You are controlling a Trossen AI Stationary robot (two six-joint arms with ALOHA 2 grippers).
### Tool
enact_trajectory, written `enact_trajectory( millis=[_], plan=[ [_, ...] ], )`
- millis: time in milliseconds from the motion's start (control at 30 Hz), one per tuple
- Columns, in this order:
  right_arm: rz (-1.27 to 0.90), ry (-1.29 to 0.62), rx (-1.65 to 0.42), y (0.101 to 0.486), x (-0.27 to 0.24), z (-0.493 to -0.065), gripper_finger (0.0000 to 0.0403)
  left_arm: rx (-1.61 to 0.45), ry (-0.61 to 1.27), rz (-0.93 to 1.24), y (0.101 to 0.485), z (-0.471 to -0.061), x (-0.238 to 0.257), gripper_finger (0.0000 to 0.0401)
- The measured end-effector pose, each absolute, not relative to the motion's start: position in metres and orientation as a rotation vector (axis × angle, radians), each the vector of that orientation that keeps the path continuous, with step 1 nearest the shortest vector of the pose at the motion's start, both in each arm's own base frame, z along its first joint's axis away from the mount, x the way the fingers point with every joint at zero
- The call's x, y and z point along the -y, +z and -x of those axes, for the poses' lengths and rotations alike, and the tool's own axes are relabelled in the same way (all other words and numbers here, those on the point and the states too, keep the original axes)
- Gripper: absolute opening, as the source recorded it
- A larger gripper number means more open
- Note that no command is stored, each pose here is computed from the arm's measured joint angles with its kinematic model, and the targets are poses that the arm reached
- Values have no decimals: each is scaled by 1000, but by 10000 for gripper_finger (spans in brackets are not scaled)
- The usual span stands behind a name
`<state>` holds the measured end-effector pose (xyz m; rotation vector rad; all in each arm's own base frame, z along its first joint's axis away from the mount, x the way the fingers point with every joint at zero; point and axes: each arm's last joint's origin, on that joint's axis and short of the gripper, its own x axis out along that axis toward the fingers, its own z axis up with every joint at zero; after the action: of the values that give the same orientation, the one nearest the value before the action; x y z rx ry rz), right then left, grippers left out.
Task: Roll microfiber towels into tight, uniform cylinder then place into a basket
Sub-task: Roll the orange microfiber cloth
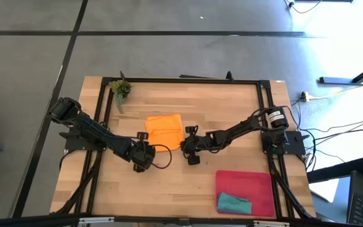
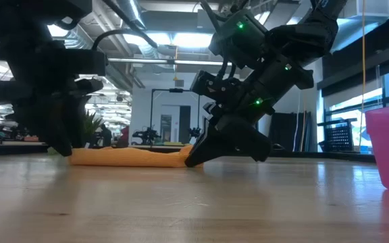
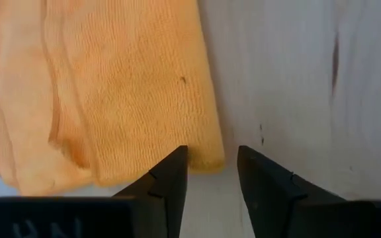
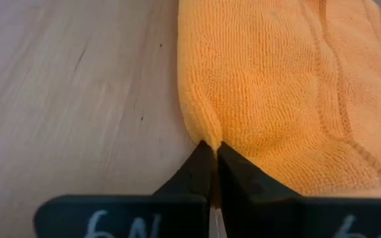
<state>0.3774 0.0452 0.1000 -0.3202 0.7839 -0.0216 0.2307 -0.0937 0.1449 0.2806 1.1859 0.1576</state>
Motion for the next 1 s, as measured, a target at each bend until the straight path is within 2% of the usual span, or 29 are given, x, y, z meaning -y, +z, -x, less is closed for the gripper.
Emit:
enact_trajectory(
  millis=[333,733,833,1000],
  plan=[
    [300,-20,-783,100,-44,-378,9,-1165,184,-311,145,-233,93,125],
    [291,-18,-783,100,-44,-378,9,-1138,246,-212,127,-223,88,122],
    [290,-17,-783,100,-44,-378,9,-1141,247,-212,125,-221,87,99],
    [289,-15,-781,100,-44,-378,9,-1151,245,-209,124,-220,87,16]
  ],
)
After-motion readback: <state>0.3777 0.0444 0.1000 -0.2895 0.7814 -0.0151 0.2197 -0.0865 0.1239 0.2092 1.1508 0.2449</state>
